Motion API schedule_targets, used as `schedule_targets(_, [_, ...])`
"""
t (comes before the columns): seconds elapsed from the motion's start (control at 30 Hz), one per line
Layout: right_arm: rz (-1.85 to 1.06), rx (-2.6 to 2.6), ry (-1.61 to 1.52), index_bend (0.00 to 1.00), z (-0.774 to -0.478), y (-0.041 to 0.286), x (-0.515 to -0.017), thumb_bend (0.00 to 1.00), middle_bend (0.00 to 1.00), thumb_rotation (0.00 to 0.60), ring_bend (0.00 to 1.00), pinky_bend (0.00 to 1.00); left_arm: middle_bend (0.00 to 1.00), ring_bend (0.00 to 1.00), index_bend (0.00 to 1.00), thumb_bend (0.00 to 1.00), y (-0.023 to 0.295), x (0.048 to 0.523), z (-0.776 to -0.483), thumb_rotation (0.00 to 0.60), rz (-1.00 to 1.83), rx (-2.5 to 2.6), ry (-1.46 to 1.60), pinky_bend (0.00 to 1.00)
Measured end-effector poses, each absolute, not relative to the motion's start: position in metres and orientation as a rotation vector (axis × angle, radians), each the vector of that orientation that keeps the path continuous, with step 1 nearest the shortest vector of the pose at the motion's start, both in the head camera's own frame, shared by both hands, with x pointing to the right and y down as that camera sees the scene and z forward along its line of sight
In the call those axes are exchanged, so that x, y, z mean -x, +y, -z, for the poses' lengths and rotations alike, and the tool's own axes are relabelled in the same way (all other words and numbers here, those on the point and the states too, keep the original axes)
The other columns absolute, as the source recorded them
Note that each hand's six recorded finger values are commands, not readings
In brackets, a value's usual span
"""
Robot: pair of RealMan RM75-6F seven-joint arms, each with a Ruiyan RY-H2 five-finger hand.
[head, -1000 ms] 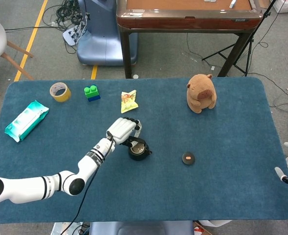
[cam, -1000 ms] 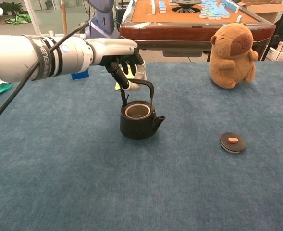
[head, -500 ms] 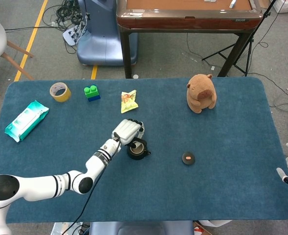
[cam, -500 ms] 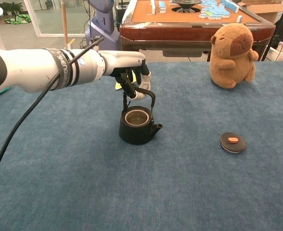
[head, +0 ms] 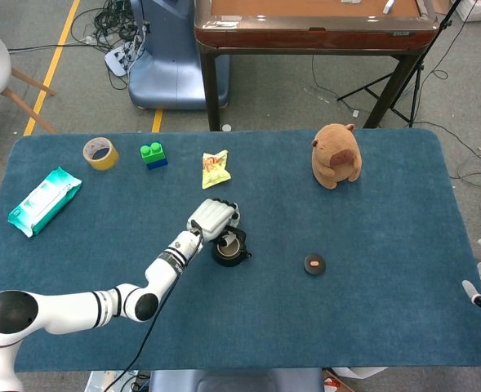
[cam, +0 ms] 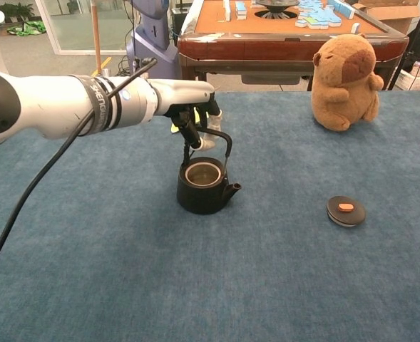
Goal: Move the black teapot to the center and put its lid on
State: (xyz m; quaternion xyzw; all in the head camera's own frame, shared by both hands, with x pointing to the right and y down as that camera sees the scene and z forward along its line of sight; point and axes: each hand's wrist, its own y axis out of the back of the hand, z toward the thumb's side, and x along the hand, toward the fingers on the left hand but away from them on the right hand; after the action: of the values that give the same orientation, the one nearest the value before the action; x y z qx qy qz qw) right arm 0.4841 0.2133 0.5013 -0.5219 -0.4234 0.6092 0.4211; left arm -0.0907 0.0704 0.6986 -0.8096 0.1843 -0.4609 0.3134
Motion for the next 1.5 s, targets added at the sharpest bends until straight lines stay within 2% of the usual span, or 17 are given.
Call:
schedule_targets(0.23, [-1.515,1.312,-1.060,0.27,-0.501,0.212,-0.482,0.16,0.35,0.600,0.32,0.36,0.22,0.19,0.18,0.33,0.071,0.095,-0.699,0.592,1.241,2.135,0.463,0.17])
schedule_targets(0.3, [-1.510,1.311,-1.061,0.27,-0.501,0.212,-0.482,0.16,0.35,0.600,0.32,0.36,0.19,0.18,0.14,0.30,0.071,0.096,-0.698,0.548,1.243,2.132,0.455,0.17])
schedule_targets(0.4, [-1.507,1.309,-1.063,0.27,-0.500,0.211,-0.482,0.16,0.35,0.600,0.32,0.36,0.14,0.16,0.08,0.26,0.071,0.098,-0.697,0.388,1.248,2.134,0.454,0.17])
schedule_targets(0.43, [-1.506,1.309,-1.063,0.27,-0.500,0.211,-0.482,0.16,0.35,0.600,0.32,0.36,0.13,0.15,0.07,0.25,0.071,0.097,-0.697,0.365,1.246,2.134,0.458,0.17])
schedule_targets(0.7, [-1.505,1.304,-1.062,0.27,-0.498,0.211,-0.482,0.16,0.35,0.600,0.32,0.36,0.11,0.14,0.04,0.25,0.068,0.100,-0.692,0.326,1.229,2.135,0.485,0.17])
schedule_targets(0.9, [-1.501,1.306,-1.053,0.27,-0.498,0.209,-0.480,0.16,0.35,0.600,0.32,0.36,0.11,0.14,0.05,0.25,0.060,0.117,-0.684,0.358,1.241,2.105,0.525,0.17])
schedule_targets(1.13, [-1.480,1.333,-1.032,0.27,-0.499,0.202,-0.470,0.16,0.35,0.600,0.32,0.36,0.11,0.14,0.05,0.25,0.047,0.160,-0.669,0.374,1.280,2.048,0.637,0.17])
schedule_targets(1.2, [-1.475,1.347,-1.025,0.27,-0.501,0.201,-0.467,0.16,0.35,0.600,0.32,0.36,0.11,0.14,0.05,0.25,0.045,0.173,-0.664,0.422,1.290,2.036,0.673,0.17])
schedule_targets(1.27, [-1.467,1.362,-1.017,0.27,-0.502,0.199,-0.462,0.16,0.35,0.600,0.32,0.36,0.11,0.14,0.05,0.25,0.042,0.188,-0.659,0.544,1.299,2.023,0.722,0.17])
schedule_targets(1.33, [-1.462,1.375,-1.010,0.27,-0.504,0.197,-0.460,0.16,0.35,0.600,0.32,0.36,0.11,0.14,0.06,0.25,0.042,0.205,-0.653,0.596,1.313,2.012,0.772,0.17])
schedule_targets(1.5, [-1.456,1.414,-0.980,0.29,-0.509,0.192,-0.452,0.16,0.36,0.600,0.32,0.36,0.11,0.14,0.06,0.25,0.042,0.250,-0.639,0.600,1.360,1.969,0.876,0.17])
